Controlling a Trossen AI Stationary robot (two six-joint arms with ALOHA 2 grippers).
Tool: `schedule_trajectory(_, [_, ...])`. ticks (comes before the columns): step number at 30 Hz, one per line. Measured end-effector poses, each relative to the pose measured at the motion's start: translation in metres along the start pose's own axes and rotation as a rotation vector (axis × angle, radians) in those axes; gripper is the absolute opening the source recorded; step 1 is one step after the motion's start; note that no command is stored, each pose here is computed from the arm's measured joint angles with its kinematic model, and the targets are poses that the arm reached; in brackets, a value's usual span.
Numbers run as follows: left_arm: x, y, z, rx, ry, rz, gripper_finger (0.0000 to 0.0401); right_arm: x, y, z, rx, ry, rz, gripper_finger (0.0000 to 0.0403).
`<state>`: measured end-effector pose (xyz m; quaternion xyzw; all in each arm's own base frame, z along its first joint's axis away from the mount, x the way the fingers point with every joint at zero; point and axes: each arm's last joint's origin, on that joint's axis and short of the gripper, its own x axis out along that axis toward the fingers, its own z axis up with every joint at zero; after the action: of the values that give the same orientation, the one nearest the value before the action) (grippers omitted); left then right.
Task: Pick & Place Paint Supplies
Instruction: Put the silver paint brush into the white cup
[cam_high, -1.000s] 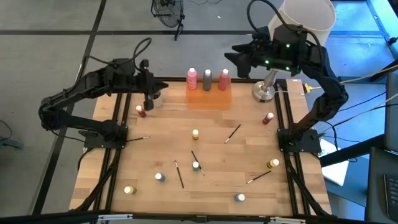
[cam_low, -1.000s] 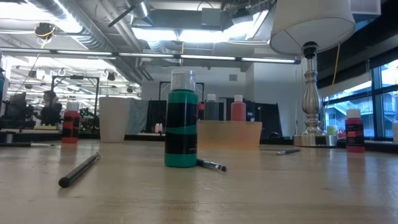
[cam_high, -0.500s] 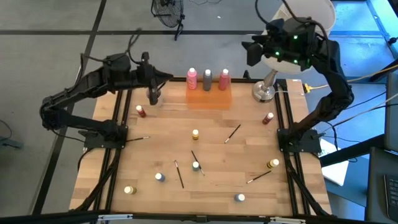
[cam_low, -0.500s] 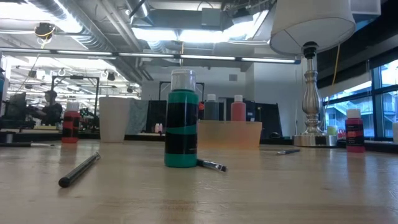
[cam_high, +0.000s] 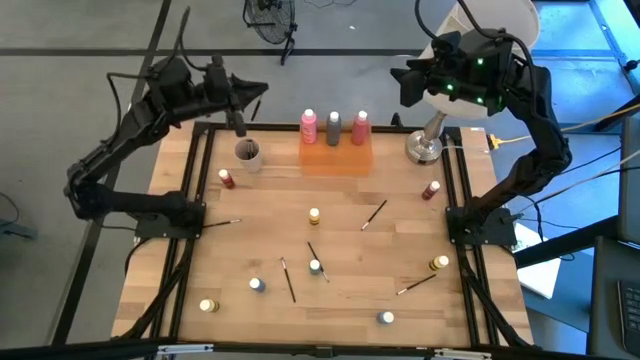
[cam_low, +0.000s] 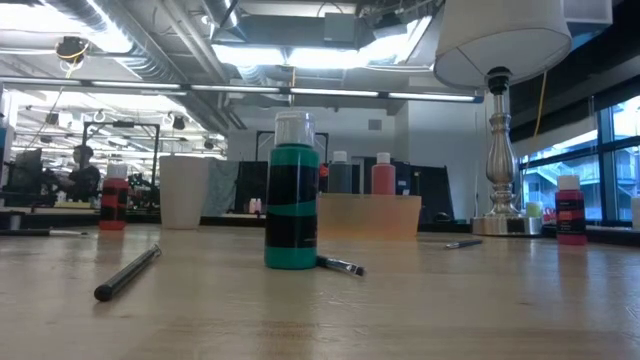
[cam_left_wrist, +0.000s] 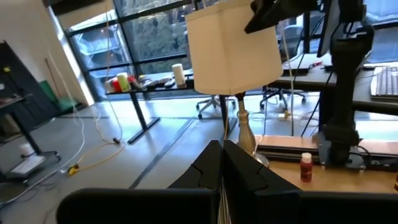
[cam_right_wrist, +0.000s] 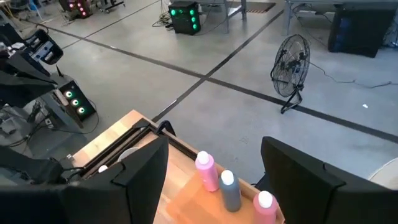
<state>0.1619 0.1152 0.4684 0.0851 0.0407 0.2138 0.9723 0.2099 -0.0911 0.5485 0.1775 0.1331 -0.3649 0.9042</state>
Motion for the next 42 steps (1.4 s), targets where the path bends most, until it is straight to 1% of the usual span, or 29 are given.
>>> schedule_trajectory(2, [0.0, 0.002, -0.001, -0.009, 0.003, 0.003, 0.0002, 0.0, 0.0, 0.0, 0.001, 0.005, 0.004, 0.0261])
schedule_trajectory(5, [0.0, 0.003, -0.001, -0.024, 0.003, 0.006, 0.0002, -0.001, 0.001, 0.0, 0.004, 0.015, 0.039, 0.0261])
schedule_trajectory(11, [-0.001, 0.004, 0.0, -0.023, -0.008, 0.003, 0.0002, -0.002, 0.0, -0.001, -0.002, 0.025, 0.043, 0.0261])
schedule_trajectory(17, [-0.008, 0.014, 0.004, -0.005, -0.03, 0.042, 0.0002, 0.004, 0.002, -0.002, -0.005, 0.03, 0.041, 0.0261])
schedule_trajectory(23, [-0.007, 0.027, -0.003, -0.008, 0.011, 0.077, 0.0002, 0.004, 0.003, -0.002, -0.006, 0.032, 0.043, 0.0261])
schedule_trajectory(30, [0.009, 0.033, -0.005, -0.056, -0.021, 0.04, 0.0002, 0.004, 0.003, -0.002, -0.006, 0.032, 0.043, 0.0261])
schedule_trajectory(35, [0.018, 0.034, -0.01, -0.07, -0.003, 0.02, 0.0002, 0.004, 0.003, -0.002, -0.006, 0.032, 0.043, 0.0262])
schedule_trajectory(42, [0.021, 0.03, -0.01, -0.066, -0.008, -0.036, 0.0002, 0.004, 0.003, -0.002, -0.006, 0.032, 0.043, 0.0262])
